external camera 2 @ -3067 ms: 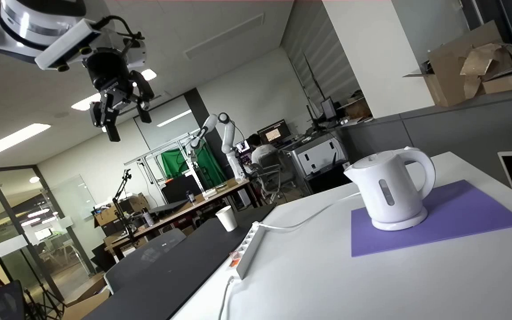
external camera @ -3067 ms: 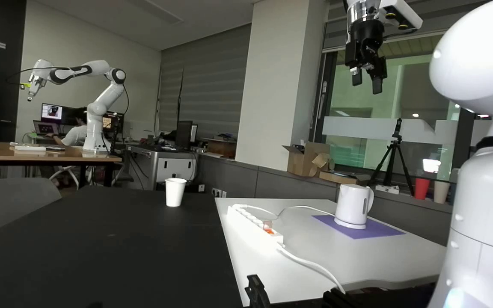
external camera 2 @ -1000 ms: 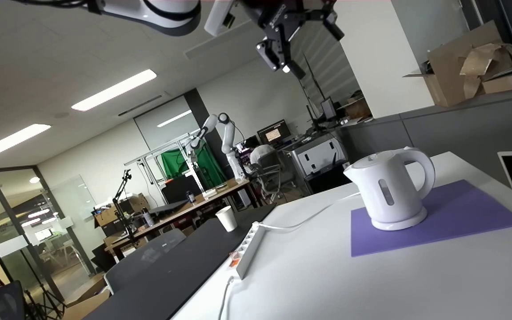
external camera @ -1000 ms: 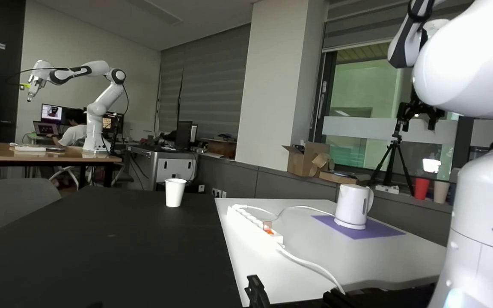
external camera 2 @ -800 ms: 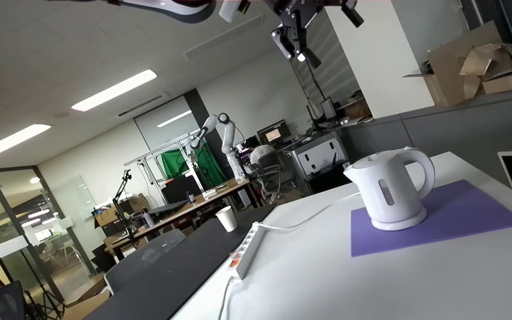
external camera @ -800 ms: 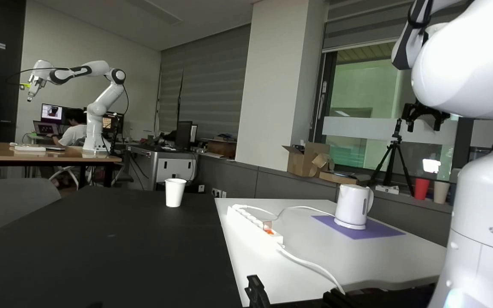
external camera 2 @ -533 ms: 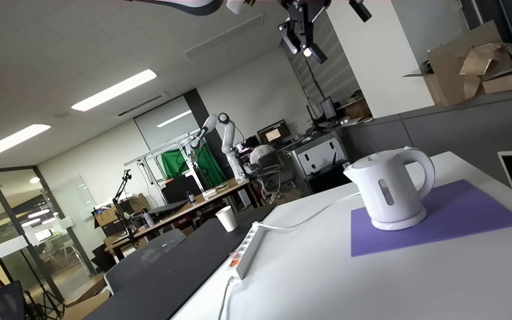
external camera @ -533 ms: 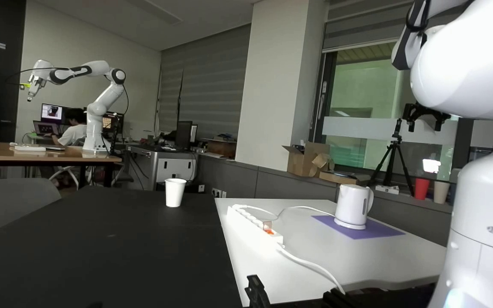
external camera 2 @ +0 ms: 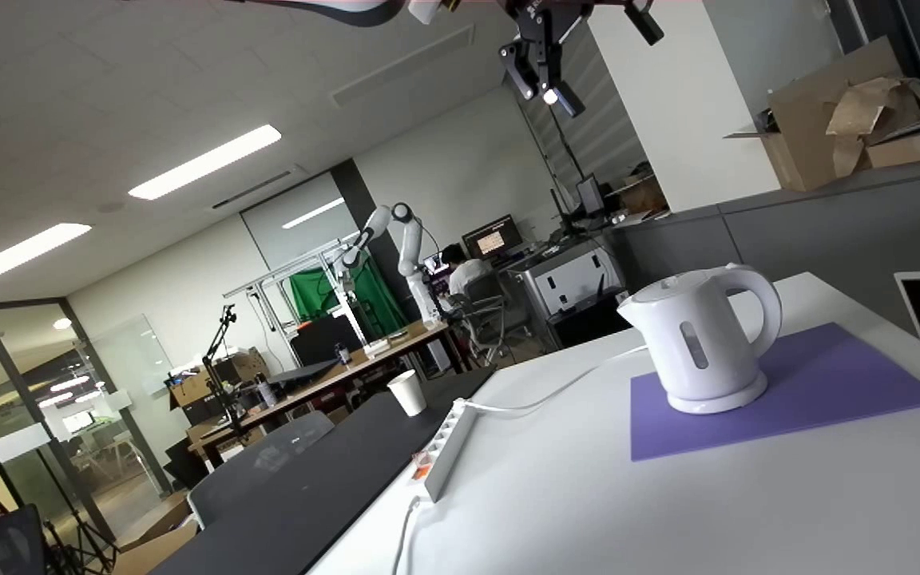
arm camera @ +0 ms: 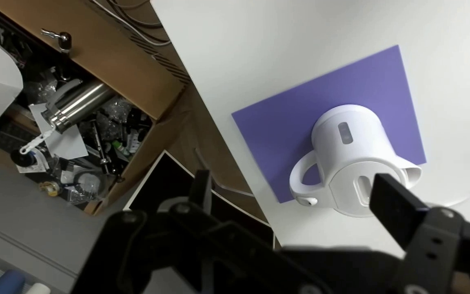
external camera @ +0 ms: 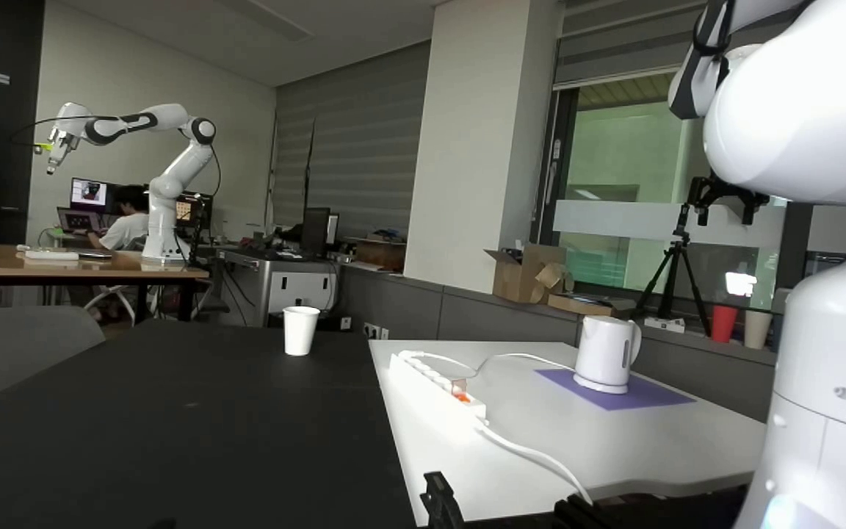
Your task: Turn on the electric kettle
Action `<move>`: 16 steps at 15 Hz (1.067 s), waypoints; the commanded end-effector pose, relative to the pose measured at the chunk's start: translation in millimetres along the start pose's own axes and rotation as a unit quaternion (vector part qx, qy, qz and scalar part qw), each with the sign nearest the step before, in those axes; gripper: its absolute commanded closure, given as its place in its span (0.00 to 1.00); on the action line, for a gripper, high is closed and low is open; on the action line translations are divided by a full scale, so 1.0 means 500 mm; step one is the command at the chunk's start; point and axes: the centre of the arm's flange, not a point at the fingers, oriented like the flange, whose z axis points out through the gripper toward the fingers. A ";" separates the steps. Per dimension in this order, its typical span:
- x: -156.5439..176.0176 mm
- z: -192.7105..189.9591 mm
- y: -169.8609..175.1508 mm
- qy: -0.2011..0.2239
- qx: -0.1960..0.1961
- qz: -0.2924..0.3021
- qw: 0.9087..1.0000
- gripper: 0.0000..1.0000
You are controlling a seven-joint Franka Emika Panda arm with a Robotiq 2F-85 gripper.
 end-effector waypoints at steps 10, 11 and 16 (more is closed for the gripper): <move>0.043 0.011 0.008 0.018 0.001 0.012 1.000 0.00; 0.073 0.021 0.014 0.030 0.001 0.019 0.999 0.00; 0.217 0.096 0.021 0.087 0.012 0.049 0.995 0.05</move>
